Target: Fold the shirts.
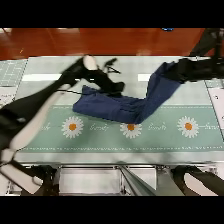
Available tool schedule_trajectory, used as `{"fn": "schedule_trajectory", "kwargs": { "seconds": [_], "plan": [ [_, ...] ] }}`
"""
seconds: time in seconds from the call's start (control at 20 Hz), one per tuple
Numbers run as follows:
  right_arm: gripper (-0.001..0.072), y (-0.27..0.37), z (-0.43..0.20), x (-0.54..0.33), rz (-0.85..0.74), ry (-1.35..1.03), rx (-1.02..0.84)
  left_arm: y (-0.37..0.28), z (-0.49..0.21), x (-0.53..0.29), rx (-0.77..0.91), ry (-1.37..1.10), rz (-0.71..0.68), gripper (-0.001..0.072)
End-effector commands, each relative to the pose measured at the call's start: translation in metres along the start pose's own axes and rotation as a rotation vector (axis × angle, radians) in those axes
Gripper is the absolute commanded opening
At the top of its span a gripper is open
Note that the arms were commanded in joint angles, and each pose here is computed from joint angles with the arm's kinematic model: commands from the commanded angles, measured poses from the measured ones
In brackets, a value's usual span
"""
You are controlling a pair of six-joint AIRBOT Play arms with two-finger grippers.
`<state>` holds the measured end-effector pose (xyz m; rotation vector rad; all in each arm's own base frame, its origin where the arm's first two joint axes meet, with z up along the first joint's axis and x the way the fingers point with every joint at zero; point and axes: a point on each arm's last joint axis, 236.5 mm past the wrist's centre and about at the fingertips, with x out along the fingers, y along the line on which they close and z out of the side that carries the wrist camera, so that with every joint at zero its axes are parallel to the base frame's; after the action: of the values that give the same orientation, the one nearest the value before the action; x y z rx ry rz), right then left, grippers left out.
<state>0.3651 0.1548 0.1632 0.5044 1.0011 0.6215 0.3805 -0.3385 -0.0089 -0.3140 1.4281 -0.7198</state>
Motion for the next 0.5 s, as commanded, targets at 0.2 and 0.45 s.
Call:
{"fn": "schedule_trajectory", "kwargs": {
  "seconds": [0.2,0.45],
  "plan": [
    [0.0023,0.069,0.0,0.155,0.164,-0.018,0.042,0.096,-0.085,-0.123,-0.164,-0.339,0.121,0.0021],
    [0.0023,0.086,-0.044,0.238,0.204,0.17,0.044,0.105,-0.149,-0.14,-0.189,-0.437,0.134,0.0022]
  ]
}}
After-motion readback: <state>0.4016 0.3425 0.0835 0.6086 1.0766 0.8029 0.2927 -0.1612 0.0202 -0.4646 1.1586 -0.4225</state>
